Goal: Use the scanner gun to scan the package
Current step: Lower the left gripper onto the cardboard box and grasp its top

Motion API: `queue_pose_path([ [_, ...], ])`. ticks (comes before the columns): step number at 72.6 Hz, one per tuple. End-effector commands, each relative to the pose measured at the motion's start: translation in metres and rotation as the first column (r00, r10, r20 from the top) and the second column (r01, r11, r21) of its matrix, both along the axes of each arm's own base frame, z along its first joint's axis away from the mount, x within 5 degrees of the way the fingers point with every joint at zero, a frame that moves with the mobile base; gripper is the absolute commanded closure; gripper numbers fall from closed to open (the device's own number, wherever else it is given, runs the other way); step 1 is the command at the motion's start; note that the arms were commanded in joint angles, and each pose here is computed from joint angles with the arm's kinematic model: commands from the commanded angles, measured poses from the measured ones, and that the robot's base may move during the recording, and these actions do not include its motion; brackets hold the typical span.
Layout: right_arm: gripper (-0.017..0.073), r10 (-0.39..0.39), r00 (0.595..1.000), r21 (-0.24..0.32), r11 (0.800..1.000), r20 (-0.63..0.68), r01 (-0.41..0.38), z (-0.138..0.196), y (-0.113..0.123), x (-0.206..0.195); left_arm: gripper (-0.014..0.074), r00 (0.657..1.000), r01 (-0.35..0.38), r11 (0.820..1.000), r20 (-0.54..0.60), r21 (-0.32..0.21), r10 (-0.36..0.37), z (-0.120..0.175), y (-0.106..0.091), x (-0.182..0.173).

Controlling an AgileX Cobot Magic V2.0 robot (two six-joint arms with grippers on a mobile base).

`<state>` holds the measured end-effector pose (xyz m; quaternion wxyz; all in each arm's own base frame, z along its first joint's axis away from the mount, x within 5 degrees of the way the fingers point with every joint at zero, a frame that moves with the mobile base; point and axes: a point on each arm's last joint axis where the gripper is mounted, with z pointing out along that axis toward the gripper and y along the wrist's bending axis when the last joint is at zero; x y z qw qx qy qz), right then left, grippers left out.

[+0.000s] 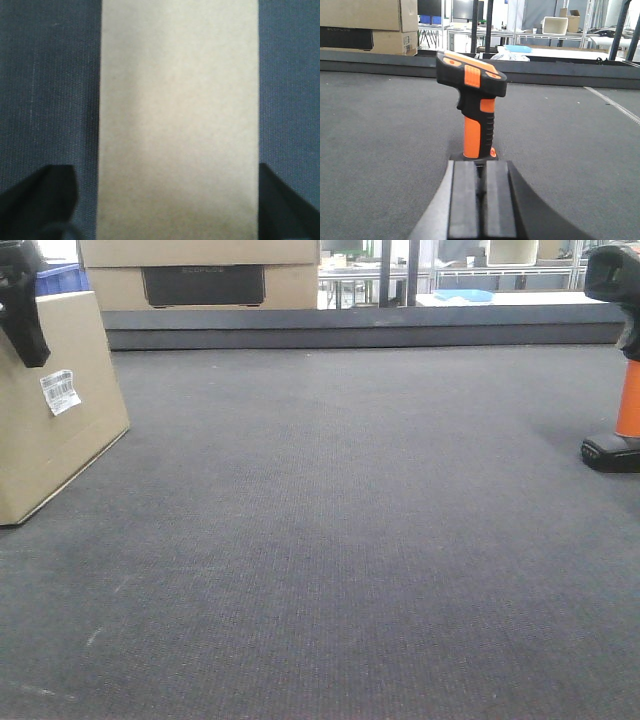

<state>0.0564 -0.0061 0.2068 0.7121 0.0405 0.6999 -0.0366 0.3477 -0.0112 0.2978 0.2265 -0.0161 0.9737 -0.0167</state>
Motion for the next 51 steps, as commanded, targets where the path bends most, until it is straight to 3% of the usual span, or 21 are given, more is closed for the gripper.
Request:
queue_pose_path([
  [1, 0.0724, -0.004, 1.0, -0.009, 1.0, 0.018, 0.004, 0.002, 0.0, 0.0, 0.0231, 1.0, -0.002, 1.0, 0.019, -0.007, 0.003, 0.004, -0.002, 0.001],
  [12, 0.0724, -0.004, 1.0, -0.009, 1.0, 0.018, 0.004, 0.002, 0.0, 0.0, 0.0694, 1.0, -0.002, 1.0, 0.015, -0.007, 0.002, 0.004, -0.002, 0.0],
  [21, 0.0724, -0.004, 1.0, -0.009, 1.0, 0.018, 0.004, 0.002, 0.0, 0.0, 0.0705, 1.0, -0.004, 1.0, 0.029, -0.024, 0.005, 0.011, -0.003, 0.001],
  [25, 0.0724, -0.004, 1.0, -0.009, 1.0, 0.018, 0.004, 0.002, 0.0, 0.0, 0.0705, 0.999, -0.007, 0.999, 0.034, -0.053, 0.009, 0.018, -0.006, 0.001],
  [30, 0.0724, -0.004, 1.0, -0.009, 1.0, 0.018, 0.004, 0.002, 0.0, 0.0, 0.0705, 0.999, -0.011, 0.992, 0.048, -0.129, 0.017, 0.028, -0.011, 0.003],
  [36, 0.0724, -0.004, 1.0, -0.009, 1.0, 0.018, 0.004, 0.002, 0.0, 0.0, 0.0705, 0.997, -0.012, 0.961, 0.067, -0.275, 0.032, 0.041, -0.023, 0.003],
  [39, 0.0724, -0.004, 1.0, -0.009, 1.0, 0.018, 0.004, 0.002, 0.0, 0.0, 0.0705, 0.997, -0.011, 0.933, 0.066, -0.36, 0.037, 0.044, -0.032, 0.002],
  [44, 0.0724, -0.004, 1.0, -0.009, 1.0, 0.018, 0.004, 0.002, 0.0, 0.0, 0.0705, 0.997, 0.01, 0.906, 0.073, -0.423, 0.023, 0.047, -0.046, 0.001],
  [51, 0.0724, -0.004, 1.0, -0.009, 1.0, 0.018, 0.004, 0.002, 0.0, 0.0, 0.0705, 0.993, 0.07, 0.901, 0.12, -0.428, -0.02, 0.048, -0.07, 0.002],
])
